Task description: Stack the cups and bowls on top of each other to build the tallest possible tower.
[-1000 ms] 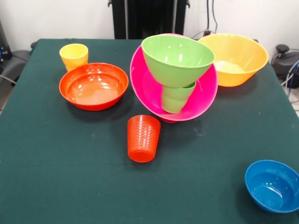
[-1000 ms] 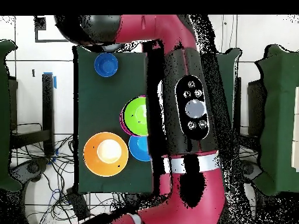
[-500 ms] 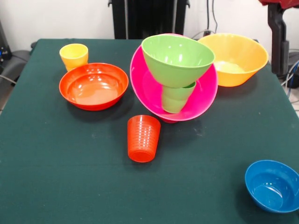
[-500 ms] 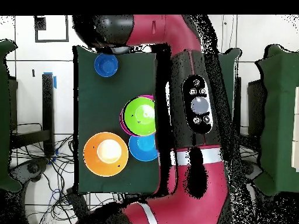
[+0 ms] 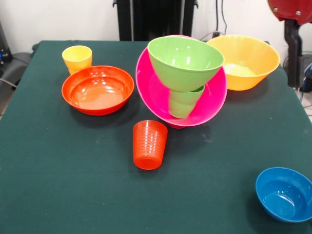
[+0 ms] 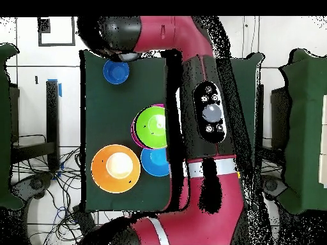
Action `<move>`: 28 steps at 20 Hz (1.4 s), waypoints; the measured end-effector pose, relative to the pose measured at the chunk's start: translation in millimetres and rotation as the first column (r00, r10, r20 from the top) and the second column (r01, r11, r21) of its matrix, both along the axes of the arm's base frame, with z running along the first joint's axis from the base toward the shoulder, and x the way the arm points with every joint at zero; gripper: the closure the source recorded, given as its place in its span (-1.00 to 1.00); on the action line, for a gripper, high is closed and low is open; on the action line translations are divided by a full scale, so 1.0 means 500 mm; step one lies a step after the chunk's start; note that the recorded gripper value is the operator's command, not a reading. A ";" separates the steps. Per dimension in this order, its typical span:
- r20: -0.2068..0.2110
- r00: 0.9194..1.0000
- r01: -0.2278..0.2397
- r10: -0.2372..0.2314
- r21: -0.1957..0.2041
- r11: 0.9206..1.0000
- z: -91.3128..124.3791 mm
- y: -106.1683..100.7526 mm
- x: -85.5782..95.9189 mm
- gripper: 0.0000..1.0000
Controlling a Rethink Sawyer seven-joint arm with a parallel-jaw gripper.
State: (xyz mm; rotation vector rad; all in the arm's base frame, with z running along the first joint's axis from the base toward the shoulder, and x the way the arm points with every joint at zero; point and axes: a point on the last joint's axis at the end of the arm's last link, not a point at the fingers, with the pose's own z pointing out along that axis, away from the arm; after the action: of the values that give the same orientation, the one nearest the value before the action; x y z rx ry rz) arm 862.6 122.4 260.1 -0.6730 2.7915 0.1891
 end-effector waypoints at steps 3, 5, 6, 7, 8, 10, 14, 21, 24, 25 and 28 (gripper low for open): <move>0.004 1.000 -0.013 0.013 -0.003 1.000 0.002 0.022 -0.002 -1.00; 0.006 1.000 -0.018 0.018 -0.003 1.000 0.003 0.031 -0.002 -1.00; 0.006 1.000 -0.019 0.019 -0.003 1.000 0.004 0.034 -0.002 -1.00; 0.006 1.000 -0.024 0.024 -0.003 1.000 0.004 0.042 -0.004 -1.00; 0.006 1.000 -0.025 0.025 -0.003 1.000 0.004 0.043 -0.004 -1.00; 0.006 1.000 -0.026 0.026 -0.003 1.000 0.004 0.045 -0.004 -1.00; 0.006 1.000 -0.024 0.024 -0.001 1.000 0.005 0.043 -0.004 -1.00; 0.005 1.000 -0.017 0.017 -0.001 1.000 0.010 0.030 -0.005 -1.00; -0.001 1.000 -0.019 0.019 -0.005 1.000 0.012 0.030 -0.012 -1.00; -0.003 1.000 -0.020 0.020 -0.006 1.000 0.012 0.030 -0.014 -1.00; -0.024 0.999 -0.025 0.025 -0.009 1.000 0.010 0.028 -0.033 -1.00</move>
State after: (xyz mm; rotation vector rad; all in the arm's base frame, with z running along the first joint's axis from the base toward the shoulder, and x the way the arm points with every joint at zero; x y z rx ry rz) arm 846.1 136.7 265.2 -0.7133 2.8093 0.1897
